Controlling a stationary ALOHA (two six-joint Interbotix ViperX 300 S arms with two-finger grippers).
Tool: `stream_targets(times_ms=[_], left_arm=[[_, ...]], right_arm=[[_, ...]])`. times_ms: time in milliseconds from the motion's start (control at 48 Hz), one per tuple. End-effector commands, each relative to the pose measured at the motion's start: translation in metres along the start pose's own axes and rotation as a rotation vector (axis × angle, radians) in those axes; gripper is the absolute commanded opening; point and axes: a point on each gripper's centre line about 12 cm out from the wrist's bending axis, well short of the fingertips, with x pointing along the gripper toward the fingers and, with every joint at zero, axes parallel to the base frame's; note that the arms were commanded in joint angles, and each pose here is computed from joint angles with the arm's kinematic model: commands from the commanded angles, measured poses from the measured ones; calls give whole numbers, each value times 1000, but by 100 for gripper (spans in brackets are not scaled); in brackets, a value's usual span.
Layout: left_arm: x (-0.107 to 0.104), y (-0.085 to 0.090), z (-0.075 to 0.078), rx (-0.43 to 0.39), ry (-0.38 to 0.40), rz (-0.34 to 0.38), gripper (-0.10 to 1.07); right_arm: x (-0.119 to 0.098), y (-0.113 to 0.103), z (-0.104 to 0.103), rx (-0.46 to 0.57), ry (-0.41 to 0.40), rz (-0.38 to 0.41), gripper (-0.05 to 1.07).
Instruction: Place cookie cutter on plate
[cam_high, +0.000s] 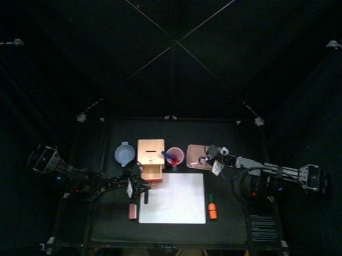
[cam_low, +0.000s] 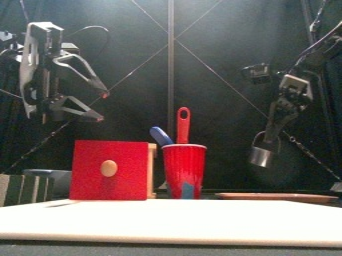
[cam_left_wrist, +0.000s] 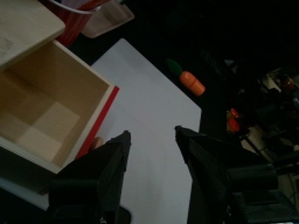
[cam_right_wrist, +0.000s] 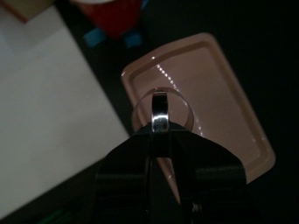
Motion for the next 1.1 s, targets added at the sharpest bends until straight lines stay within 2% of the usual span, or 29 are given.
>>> stream_targets(times_ms=[0,271,396,479,771,854,1083], left_arm=[[2,-3,4,-1,-15,-8,83],[2,-1,5,-5,-18,3,83],[2,-1,6,-6,-19,1,83],[2,-1,6,-5,-20,0,83],[2,0,5,-3,-17,3,83],[2,0,5,-4,-15,4,83],[2,0,5,-5,-16,3,83]], right_arm=[[4,-11,1,35,-7,-28,53],[30,-15,-3,55,45,-38,55],[38,-15,-3,64,75,-39,61],[40,-15,-2,73,86,-38,68],[34,-14,0,75,74,-35,94],[28,-13,3,75,51,-32,98],[10,-10,12,72,-29,-13,98]])
